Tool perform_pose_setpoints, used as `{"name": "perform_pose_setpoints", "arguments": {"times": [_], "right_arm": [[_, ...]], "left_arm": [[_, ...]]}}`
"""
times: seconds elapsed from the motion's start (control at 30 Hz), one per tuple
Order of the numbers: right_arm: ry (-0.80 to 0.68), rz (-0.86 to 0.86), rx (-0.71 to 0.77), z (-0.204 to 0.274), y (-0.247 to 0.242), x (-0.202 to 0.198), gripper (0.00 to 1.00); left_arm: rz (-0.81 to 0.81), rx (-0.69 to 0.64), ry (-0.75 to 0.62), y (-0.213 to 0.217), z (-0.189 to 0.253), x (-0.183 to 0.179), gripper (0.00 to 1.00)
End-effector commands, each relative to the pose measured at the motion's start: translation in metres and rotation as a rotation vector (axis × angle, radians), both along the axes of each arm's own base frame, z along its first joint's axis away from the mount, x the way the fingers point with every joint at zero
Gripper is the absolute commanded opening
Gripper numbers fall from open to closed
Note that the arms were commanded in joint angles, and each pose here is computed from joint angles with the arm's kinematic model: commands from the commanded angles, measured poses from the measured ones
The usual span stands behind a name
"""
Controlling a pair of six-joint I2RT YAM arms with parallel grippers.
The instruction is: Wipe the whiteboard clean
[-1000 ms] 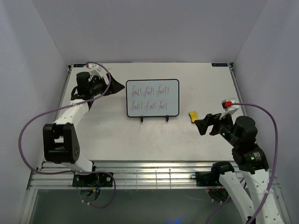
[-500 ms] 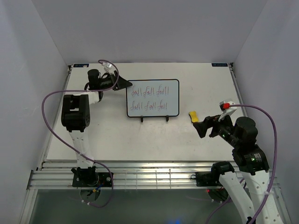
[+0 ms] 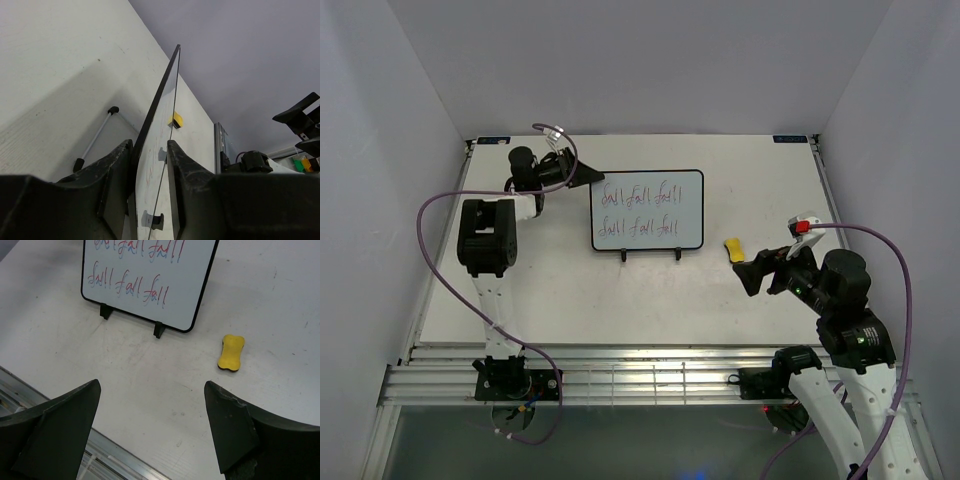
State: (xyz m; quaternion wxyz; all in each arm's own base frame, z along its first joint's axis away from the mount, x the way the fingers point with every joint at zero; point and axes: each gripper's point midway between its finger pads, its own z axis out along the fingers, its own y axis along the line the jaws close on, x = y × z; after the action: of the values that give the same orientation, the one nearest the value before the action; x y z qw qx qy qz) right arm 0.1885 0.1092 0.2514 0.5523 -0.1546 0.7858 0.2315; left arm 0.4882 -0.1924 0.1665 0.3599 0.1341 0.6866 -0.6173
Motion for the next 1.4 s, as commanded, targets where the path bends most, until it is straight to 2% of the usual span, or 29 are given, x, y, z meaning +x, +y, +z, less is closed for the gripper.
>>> {"name": "perform_pose_setpoints", "arguments": {"times": [0.0, 0.2, 0.27, 0.37, 0.6, 0.67, 0.7, 0.77, 0.8, 0.93, 1.0, 1.07, 1.1, 1.13, 1.2, 1.37], "right_arm": [[-0.027, 0.028, -0.001, 0.009, 0.004, 0.002, 0.9], [-0.022, 0.029, -0.003, 0.007, 0.005, 0.003, 0.9], [-0.02, 0.028, -0.003, 0.007, 0.005, 0.004, 0.9], [-0.016, 0.028, -0.005, 0.007, 0.005, 0.003, 0.9], [-0.013, 0.024, -0.004, 0.007, 0.004, 0.004, 0.9], [-0.002, 0.017, -0.007, 0.005, 0.003, 0.005, 0.9], [0.008, 0.006, -0.011, 0.004, 0.002, 0.006, 0.9], [0.018, 0.002, -0.015, 0.003, 0.001, 0.007, 0.9], [0.021, 0.0, -0.017, 0.002, 0.001, 0.008, 0.9], [0.042, -0.031, -0.014, -0.004, -0.002, 0.011, 0.9], [0.064, -0.073, -0.007, -0.009, -0.006, 0.016, 0.9], [0.1, -0.102, 0.032, -0.017, -0.004, 0.021, 0.9], [0.127, -0.116, 0.044, -0.023, -0.003, 0.025, 0.9], [0.139, -0.128, 0.084, -0.023, 0.0, 0.029, 0.9], [0.192, -0.154, 0.102, -0.041, 0.001, 0.035, 0.9], [0.225, -0.242, 0.147, -0.068, -0.003, 0.054, 0.9]], "left_arm": [[-0.031, -0.009, -0.086, -0.001, 0.024, 0.004, 0.43], [-0.039, -0.008, -0.075, -0.001, 0.015, 0.008, 0.42], [-0.039, -0.008, -0.066, -0.001, 0.01, 0.009, 0.38], [-0.042, -0.007, -0.054, -0.001, 0.003, 0.01, 0.43], [-0.045, -0.009, -0.032, -0.002, -0.007, 0.013, 0.41], [-0.045, -0.009, -0.028, -0.002, -0.01, 0.014, 0.37], [-0.047, -0.009, -0.025, -0.002, -0.01, 0.014, 0.31], [-0.045, -0.01, -0.022, -0.002, -0.012, 0.014, 0.26], [-0.047, -0.011, -0.022, -0.002, -0.011, 0.014, 0.17], [-0.048, -0.018, -0.038, -0.001, -0.005, 0.011, 0.0], [-0.055, -0.03, -0.106, -0.002, 0.008, 0.005, 0.0], [-0.068, -0.056, -0.1, -0.002, 0.018, -0.002, 0.0], [-0.076, -0.066, -0.154, -0.003, 0.027, -0.005, 0.0], [-0.085, -0.088, -0.134, -0.003, 0.034, -0.008, 0.0], [-0.09, -0.107, -0.182, -0.003, 0.048, -0.011, 0.0], [-0.056, -0.12, -0.253, -0.001, 0.077, -0.015, 0.0]]}}
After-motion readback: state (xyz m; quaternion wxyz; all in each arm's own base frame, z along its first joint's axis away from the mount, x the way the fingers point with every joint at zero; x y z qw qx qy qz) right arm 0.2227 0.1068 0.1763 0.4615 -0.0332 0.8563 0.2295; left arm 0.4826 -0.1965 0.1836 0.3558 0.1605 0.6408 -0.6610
